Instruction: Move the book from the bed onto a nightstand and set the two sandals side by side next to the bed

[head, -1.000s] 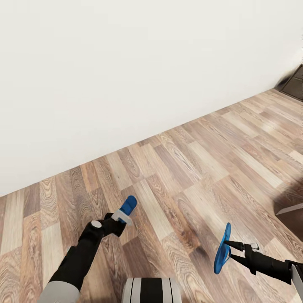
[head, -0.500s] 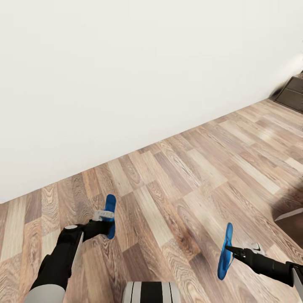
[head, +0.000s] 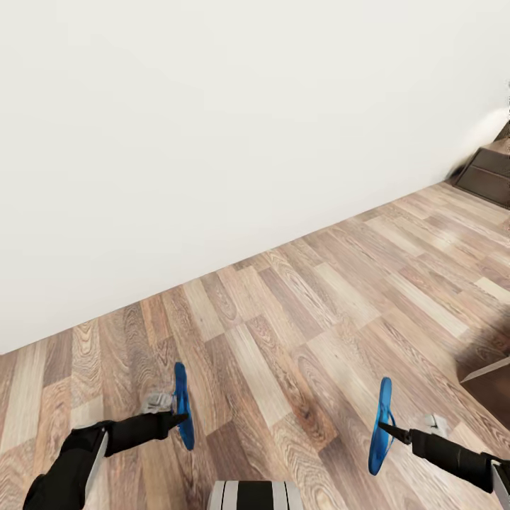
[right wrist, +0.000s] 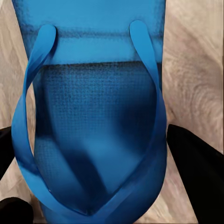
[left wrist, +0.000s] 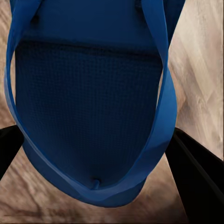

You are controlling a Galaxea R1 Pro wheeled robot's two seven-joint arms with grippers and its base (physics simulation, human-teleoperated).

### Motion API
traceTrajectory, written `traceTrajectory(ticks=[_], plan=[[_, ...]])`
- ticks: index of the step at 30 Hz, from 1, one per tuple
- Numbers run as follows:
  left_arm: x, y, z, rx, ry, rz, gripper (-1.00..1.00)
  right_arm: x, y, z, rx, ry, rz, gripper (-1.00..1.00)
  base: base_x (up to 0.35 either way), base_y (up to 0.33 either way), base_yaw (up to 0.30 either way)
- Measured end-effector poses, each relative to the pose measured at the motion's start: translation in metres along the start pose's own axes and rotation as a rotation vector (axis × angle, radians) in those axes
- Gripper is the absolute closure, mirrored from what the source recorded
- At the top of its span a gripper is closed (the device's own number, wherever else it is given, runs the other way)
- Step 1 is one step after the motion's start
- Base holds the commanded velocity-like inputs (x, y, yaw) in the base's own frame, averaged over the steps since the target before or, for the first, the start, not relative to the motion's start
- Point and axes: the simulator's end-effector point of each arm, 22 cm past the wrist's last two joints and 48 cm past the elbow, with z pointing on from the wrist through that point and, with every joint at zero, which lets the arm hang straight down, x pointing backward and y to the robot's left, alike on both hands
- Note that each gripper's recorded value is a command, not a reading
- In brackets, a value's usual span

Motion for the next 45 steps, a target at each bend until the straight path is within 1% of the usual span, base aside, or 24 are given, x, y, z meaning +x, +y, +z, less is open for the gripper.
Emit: traceTrajectory(ticks=[1,3,6,9,17,29,45], plan=[[0.008,0.003,-0.004,0.01,0.005,-0.007,1.0,0.001,0.0,0.0,-0.003,-0.012,-0.023,1.0,0.0,0.0,0.0],[0.02,0.014,-0.013,0.012,0.001,-0.006,1.0,0.006,0.0,0.001,-0.008,-0.022,-0.039,1.0,0.0,0.0,0.0],[0.039,0.025,-0.019,0.01,-0.005,-0.023,1.0,0.014,0.001,0.001,-0.015,-0.022,-0.031,1.0,0.0,0.0,0.0],[0.051,0.026,-0.02,0.015,-0.005,-0.045,1.0,0.021,0.003,0.001,-0.021,-0.021,-0.016,1.0,0.0,0.0,0.0],[0.042,0.019,-0.025,0.022,-0.028,-0.032,1.0,0.014,0.011,-0.003,-0.031,-0.041,-0.025,1.0,0.0,0.0,0.0],[0.042,0.019,-0.025,0.024,-0.027,-0.031,1.0,0.015,0.011,-0.003,-0.032,-0.039,-0.022,1.0,0.0,0.0,0.0],[0.017,0.004,-0.038,0.032,-0.077,0.009,1.0,-0.008,0.029,-0.014,-0.051,-0.089,-0.058,1.0,0.0,0.0,0.0]])
